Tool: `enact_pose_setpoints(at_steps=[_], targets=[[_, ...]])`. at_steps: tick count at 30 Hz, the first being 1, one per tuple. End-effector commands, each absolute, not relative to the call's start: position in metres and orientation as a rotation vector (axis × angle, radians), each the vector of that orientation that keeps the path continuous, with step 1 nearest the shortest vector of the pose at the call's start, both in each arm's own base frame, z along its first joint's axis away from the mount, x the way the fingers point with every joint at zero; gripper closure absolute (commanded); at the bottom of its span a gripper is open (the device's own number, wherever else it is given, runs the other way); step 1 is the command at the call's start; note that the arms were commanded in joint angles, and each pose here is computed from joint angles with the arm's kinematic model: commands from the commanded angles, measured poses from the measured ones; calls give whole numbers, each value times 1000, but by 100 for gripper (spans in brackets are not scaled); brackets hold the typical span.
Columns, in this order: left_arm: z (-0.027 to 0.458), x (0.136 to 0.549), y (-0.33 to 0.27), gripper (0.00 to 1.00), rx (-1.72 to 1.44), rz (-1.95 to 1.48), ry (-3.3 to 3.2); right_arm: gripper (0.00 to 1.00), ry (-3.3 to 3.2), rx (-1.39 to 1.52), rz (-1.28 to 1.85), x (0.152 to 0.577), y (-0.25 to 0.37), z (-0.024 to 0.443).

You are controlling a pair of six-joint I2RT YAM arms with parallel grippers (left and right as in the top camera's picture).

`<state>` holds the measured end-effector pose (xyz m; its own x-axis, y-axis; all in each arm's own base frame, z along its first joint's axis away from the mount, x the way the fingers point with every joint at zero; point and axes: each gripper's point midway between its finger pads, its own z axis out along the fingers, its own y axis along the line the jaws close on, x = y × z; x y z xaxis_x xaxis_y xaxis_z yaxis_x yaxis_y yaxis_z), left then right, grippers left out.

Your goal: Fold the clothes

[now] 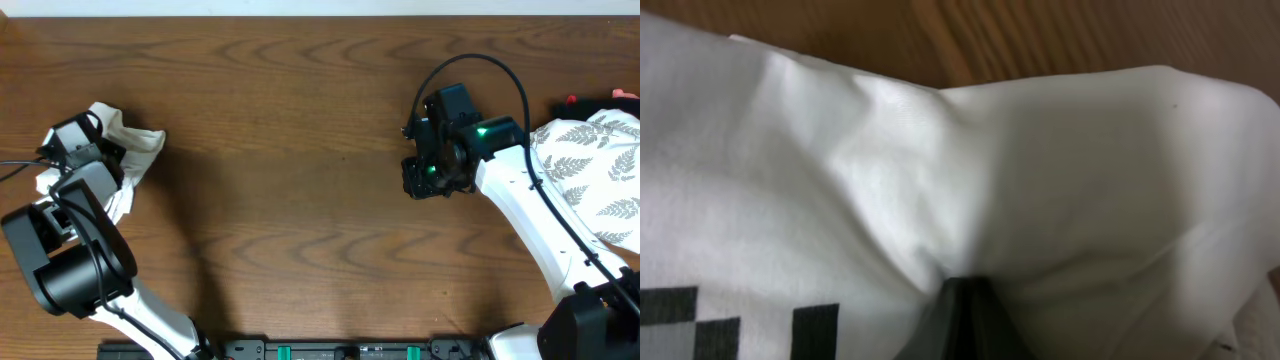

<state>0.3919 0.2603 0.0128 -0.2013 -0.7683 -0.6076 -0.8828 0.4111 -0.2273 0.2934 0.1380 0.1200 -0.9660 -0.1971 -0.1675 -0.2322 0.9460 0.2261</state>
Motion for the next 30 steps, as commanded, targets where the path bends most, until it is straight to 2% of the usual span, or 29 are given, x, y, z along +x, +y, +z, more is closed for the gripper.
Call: enact_pose_setpoints(at_steps=[1, 11, 12, 13, 14, 18, 24, 30], targets=[[-7, 365, 283, 94, -1513, 340, 2011, 79, 2949, -310, 372, 292, 138, 124], [1, 369, 292, 94, -1511, 313, 1984, 79, 2952, -289, 373, 292, 138, 124], [3, 375, 290, 91, -1479, 278, 1995, 79, 2952, -289, 373, 292, 138, 124], [8, 381, 288, 83, -1444, 243, 2003, 79, 2952, -289, 373, 292, 138, 124], [15, 385, 287, 69, -1426, 226, 1999, 79, 2952, -289, 373, 292, 138, 124], [60, 388, 289, 57, -1363, 231, 1947, 79, 2952, -289, 373, 292, 138, 124], [138, 371, 287, 56, -1173, 355, 1955, 79, 2952, -290, 373, 292, 138, 124], [133, 336, 298, 57, -1273, 521, 1986, 79, 2953, -291, 373, 292, 138, 124]])
